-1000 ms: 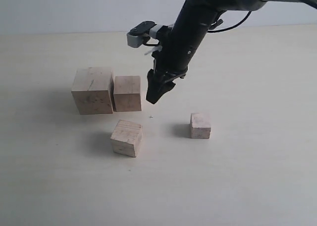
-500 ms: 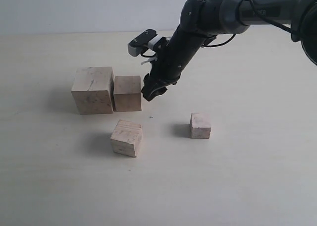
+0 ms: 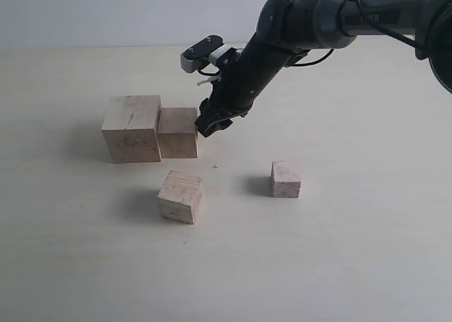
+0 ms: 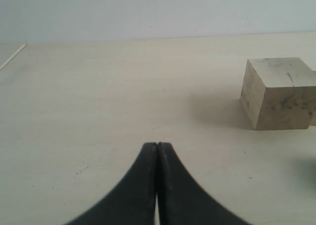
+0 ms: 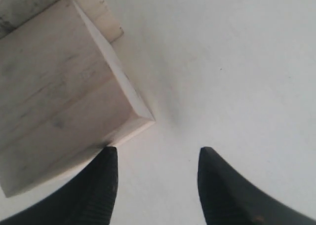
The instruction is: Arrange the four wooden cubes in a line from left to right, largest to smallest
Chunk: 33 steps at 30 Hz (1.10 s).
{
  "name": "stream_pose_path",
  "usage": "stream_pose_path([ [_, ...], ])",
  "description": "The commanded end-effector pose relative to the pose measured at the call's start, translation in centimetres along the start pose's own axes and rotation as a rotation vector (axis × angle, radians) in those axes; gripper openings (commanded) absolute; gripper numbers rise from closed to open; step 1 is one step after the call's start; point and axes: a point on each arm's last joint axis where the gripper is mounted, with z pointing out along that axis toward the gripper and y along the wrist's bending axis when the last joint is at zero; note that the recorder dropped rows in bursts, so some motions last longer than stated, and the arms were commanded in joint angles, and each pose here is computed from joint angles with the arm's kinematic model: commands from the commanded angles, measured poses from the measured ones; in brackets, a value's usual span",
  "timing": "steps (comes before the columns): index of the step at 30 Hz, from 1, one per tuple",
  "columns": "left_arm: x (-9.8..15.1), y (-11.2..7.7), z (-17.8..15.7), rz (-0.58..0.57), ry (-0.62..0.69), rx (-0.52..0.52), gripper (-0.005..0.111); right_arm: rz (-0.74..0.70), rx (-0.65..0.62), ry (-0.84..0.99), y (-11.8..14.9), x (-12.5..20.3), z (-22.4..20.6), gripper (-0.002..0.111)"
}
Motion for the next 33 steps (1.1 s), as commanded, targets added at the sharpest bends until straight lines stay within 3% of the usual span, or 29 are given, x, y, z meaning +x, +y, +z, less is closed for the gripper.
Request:
stream_pose_path([
  [1, -0.1, 0.0, 0.0, 0.003, -0.015, 0.002, 0.0, -0.002, 0.015, -0.022, -0.2, -0.1, -0.1, 0.048],
  [8, -0.1, 0.0, 0.0, 0.003, -0.015, 0.002, 0.0, -0.018, 0.006, 0.014, 0.0, 0.0, -0.6, 0.048],
  [14, -0.1, 0.0, 0.0, 0.003, -0.015, 0.002, 0.0, -0.061, -0.034, 0.171, 1.4, 0.4, -4.5, 0.048],
  [18, -0.1, 0.0, 0.0, 0.003, -0.015, 0.002, 0.0, -0.012, -0.043, 0.168, 2.2, -0.2, -6.9, 0.048],
  [24, -0.1, 0.0, 0.0, 0.003, -0.015, 0.002, 0.0, -0.004, -0.202, 0.206, 4.0, -0.1, -8.1, 0.048],
  [29, -0.1, 0.0, 0.0, 0.003, -0.015, 0.002, 0.0, -0.059, -0.242, 0.233, 6.7, -0.7, -7.3, 0.048],
  [33, -0.1, 0.0, 0.0, 0.003, -0.015, 0.002, 0.0, -0.155, -0.244, 0.284, 10.6, -1.4, -6.1, 0.049],
])
